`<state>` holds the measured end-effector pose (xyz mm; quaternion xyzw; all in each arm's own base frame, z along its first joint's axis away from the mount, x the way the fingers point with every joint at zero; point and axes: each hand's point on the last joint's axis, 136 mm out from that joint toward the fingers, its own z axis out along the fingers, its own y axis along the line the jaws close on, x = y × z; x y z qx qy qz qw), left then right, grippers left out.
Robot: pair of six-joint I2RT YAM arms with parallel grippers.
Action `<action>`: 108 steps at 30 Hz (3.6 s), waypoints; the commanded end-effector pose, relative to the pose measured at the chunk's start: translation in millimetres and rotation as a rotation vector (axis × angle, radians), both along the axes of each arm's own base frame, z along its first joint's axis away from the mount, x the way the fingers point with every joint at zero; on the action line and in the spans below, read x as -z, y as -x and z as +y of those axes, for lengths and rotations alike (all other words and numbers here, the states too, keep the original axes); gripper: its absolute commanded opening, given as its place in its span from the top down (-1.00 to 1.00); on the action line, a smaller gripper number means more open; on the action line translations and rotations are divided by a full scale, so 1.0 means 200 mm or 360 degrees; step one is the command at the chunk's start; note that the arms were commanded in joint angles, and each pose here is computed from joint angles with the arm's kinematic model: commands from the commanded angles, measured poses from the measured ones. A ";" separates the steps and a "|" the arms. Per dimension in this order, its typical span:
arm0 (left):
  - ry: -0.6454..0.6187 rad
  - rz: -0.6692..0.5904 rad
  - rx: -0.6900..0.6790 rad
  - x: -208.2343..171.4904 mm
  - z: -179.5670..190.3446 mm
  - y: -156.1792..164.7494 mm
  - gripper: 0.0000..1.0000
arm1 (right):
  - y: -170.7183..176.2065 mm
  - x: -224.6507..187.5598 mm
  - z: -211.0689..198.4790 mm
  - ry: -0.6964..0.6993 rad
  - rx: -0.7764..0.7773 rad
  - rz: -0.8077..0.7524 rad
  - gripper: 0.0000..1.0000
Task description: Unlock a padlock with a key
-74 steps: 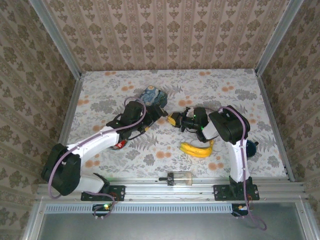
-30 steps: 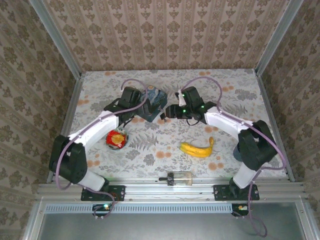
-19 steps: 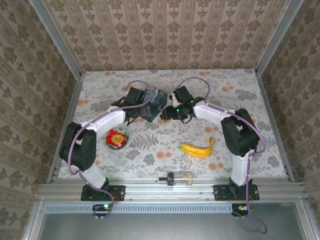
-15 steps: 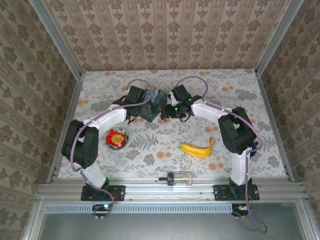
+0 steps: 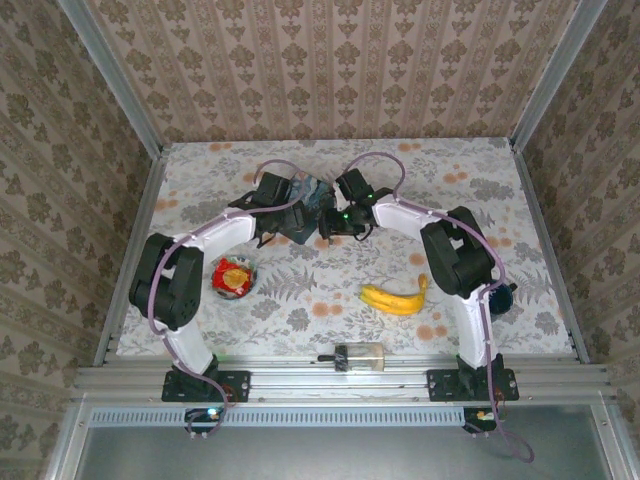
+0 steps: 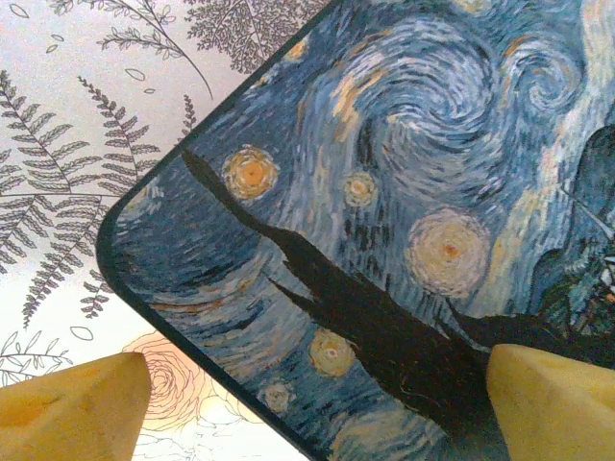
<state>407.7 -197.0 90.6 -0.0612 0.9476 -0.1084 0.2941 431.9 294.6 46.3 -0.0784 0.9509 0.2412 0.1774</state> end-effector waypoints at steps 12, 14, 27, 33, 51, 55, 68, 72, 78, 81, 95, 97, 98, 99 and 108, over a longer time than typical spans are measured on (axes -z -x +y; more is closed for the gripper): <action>0.0060 0.0042 -0.0003 0.08 -0.02 -0.01 -0.40 | 0.01 0.08 0.04 -0.0021 -0.0037 0.0078 0.34; 0.0061 0.0049 0.0001 0.09 -0.02 -0.01 -0.38 | 0.01 0.09 0.03 -0.0018 -0.0034 0.0078 0.47; 0.0020 0.0072 0.0034 0.12 0.00 0.02 -0.18 | 0.09 0.06 -0.03 -0.0040 0.0025 0.0088 0.99; 0.0040 0.0070 0.0037 0.11 0.01 0.05 -0.17 | 0.20 0.04 -0.03 -0.0157 0.0042 0.0138 1.00; 0.0179 -0.0126 0.0174 -0.16 -0.16 0.14 -0.80 | 0.35 0.00 -0.06 -0.0320 0.0123 0.0210 1.00; 0.0111 -0.0066 0.0217 -0.07 -0.21 0.15 -0.85 | 0.38 0.00 -0.05 -0.0376 0.0135 0.0245 1.00; -0.0014 0.0073 0.0140 0.16 -0.13 0.26 -1.00 | 0.49 0.00 -0.09 -0.0484 0.0243 0.0285 1.00; -0.0009 0.0108 0.0097 0.23 -0.08 0.31 -1.00 | 0.51 0.00 -0.08 -0.0605 0.0288 0.0301 1.00; 0.0000 0.0111 0.0101 0.24 -0.06 0.33 -1.00 | 0.53 -0.01 -0.06 -0.0701 0.0284 0.0305 1.00; -0.0023 0.0095 0.0107 0.22 -0.05 0.32 -1.00 | 0.54 -0.03 -0.05 -0.0754 0.0257 0.0295 1.00; -0.0062 0.0100 0.0155 0.20 -0.08 0.34 -1.00 | 0.40 -0.23 0.03 -0.1197 0.0197 0.0147 1.00; -0.0110 0.0094 0.0153 0.20 -0.08 0.34 -1.00 | 0.40 -0.23 0.03 -0.1202 0.0208 0.0135 1.00; -0.0130 0.0093 0.0153 0.20 -0.08 0.34 -1.00 | 0.40 -0.22 0.02 -0.1200 0.0214 0.0131 1.00; -0.0150 0.0095 0.0155 0.21 -0.07 0.34 -1.00 | 0.40 -0.22 0.02 -0.1196 0.0224 0.0131 1.00; -0.0242 0.0183 0.0101 0.27 -0.01 0.39 -0.89 | 0.44 -0.12 -0.07 -0.0950 0.0310 0.0166 1.00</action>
